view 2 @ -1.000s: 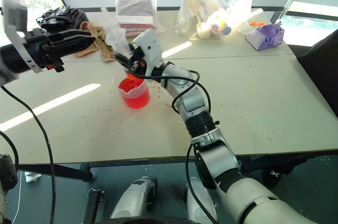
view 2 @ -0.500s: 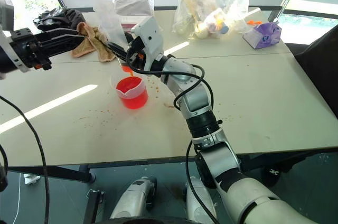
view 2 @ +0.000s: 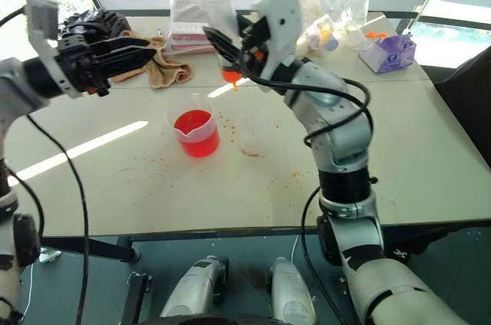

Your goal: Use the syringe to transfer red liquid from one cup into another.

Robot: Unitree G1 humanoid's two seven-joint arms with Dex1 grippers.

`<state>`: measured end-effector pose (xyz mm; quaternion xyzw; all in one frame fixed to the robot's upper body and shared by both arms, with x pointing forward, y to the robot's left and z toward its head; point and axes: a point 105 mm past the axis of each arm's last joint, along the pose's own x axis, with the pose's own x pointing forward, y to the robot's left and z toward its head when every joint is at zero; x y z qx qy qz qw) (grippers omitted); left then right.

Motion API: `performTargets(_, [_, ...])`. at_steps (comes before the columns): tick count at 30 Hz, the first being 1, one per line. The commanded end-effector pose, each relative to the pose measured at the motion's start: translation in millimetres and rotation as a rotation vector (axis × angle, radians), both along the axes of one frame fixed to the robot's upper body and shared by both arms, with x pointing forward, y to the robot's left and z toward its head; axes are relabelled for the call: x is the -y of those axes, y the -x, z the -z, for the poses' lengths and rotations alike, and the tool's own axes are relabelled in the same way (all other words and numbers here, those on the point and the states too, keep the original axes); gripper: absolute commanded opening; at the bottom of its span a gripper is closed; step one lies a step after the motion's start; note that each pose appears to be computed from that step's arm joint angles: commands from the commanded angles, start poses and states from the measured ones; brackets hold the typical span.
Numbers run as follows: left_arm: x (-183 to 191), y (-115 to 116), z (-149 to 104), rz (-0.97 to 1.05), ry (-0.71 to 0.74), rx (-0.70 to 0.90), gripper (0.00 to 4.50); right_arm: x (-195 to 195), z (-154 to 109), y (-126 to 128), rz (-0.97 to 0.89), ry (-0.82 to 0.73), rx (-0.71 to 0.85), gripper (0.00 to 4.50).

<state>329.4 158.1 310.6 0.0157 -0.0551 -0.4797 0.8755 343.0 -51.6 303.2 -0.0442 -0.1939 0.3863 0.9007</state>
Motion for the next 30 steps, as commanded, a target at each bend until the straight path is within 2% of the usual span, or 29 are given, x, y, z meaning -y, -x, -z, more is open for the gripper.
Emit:
performTargets(1, [13.7,-2.9,-18.6,0.052,-0.001,0.079,1.72,8.0,-4.9,12.6,0.031,-0.006,0.037,1.39])
performTargets(8, [50.1,-17.0,-34.0,0.167,0.015,0.123,1.72,16.4,13.9,17.3,0.096,0.002,-0.006,1.39])
performTargets(18, [76.5,-28.8,-47.7,0.234,0.034,0.157,1.72,11.5,18.9,23.0,0.099,-0.018,-0.026,1.39])
performTargets(30, [87.0,-20.0,-59.1,0.311,0.063,0.167,1.72,5.0,24.9,22.0,0.083,-0.023,-0.048,1.39])
